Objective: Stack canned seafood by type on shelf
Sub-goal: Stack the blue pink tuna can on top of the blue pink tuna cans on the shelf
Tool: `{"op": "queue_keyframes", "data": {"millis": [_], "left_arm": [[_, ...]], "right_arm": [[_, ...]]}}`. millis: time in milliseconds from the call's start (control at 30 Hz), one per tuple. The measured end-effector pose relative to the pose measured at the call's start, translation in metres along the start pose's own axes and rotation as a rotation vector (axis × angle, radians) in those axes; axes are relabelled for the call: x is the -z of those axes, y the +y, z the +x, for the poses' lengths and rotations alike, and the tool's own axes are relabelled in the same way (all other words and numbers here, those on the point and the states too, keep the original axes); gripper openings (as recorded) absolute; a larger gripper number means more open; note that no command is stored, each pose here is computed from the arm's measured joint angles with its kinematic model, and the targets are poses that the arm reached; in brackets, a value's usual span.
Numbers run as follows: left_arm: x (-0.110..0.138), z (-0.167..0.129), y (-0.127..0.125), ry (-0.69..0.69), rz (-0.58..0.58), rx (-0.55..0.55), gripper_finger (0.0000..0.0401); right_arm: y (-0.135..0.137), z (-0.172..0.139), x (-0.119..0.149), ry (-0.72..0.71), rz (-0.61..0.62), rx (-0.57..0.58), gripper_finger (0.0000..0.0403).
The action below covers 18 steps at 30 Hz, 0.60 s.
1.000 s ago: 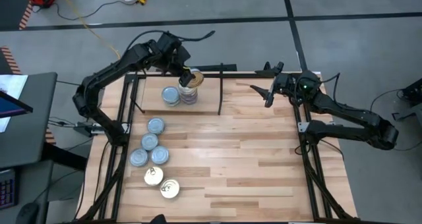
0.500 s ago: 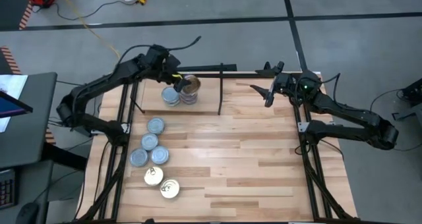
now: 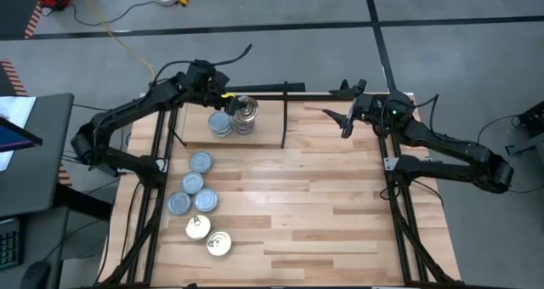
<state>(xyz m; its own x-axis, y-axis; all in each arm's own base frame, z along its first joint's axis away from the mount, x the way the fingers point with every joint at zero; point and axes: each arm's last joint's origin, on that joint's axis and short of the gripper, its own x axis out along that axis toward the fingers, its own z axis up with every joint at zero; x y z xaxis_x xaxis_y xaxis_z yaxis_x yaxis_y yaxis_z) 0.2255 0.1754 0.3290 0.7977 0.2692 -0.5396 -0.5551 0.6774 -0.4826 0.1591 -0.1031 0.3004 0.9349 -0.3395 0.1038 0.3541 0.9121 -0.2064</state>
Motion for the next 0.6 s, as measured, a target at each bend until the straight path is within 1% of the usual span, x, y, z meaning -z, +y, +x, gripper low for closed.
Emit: {"op": "queue_keyframes", "data": {"millis": [167, 300, 400, 600], "left_arm": [[0.0004, 0.0, 0.0, 0.004, -0.023, 0.0, 0.0197], [0.0, 0.0, 0.0009, -0.009, -0.019, -0.03, 0.0203], [-0.0005, 0.0, 0.0012, -0.019, -0.011, -0.044, 0.0219], [-0.0006, 0.0, 0.001, -0.019, -0.001, -0.04, 0.0266]], "right_arm": [[0.0, 0.0, 0.0, 0.0, 0.0, 0.0, 0.0331], [-0.0001, 0.0, 0.0, 0.0, 0.0, 0.0, 0.0331], [-0.0001, 0.0, 0.0, 0.0, -0.001, 0.0, 0.0331], [-0.0001, 0.0, 0.0, 0.0, -0.003, 0.001, 0.0331]]}}
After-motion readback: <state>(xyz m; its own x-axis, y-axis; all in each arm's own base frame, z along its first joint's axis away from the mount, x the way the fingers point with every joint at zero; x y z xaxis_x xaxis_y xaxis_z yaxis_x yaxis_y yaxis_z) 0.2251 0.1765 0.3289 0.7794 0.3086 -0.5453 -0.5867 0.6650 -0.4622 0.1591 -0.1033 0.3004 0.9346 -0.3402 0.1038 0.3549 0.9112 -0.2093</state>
